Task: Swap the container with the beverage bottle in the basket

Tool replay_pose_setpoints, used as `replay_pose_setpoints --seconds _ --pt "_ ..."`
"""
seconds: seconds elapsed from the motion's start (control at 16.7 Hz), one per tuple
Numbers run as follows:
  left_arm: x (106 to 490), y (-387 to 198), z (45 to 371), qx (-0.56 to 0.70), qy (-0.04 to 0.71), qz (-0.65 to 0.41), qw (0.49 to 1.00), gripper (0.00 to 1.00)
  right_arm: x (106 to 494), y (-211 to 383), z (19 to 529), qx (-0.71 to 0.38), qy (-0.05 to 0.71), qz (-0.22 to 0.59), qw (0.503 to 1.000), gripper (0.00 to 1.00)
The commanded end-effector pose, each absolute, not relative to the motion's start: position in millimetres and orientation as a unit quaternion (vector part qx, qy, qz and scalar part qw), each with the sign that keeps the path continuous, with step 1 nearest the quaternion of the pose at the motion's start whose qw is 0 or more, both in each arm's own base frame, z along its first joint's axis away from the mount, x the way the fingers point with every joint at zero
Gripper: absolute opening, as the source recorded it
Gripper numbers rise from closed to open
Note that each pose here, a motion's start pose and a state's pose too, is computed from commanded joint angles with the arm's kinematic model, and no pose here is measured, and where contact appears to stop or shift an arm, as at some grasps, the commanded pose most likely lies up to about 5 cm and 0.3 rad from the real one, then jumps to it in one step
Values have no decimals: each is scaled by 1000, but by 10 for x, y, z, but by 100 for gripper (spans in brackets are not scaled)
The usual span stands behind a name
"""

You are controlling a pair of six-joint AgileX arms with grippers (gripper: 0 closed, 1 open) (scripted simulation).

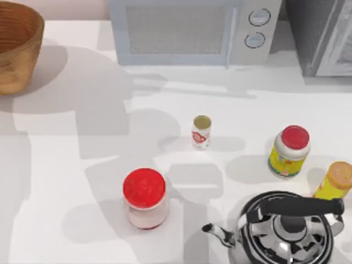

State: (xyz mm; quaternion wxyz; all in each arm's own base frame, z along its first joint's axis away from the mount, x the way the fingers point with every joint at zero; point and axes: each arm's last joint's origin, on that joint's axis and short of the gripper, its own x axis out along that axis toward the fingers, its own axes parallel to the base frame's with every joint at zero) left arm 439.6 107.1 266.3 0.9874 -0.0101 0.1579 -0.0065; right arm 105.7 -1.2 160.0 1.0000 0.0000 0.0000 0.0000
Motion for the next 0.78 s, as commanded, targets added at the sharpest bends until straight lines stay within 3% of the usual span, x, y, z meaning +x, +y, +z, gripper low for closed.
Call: replay_pose_setpoints --seconds 0.6,0.78 --pt "4396 1071 2663 -10 158 -6 987 98 1057 -12 1600 0 0 0 1000 100" --pt "4396 1071 2663 -10 158 -6 987 100 1057 -12 1600 0 0 0 1000 100"
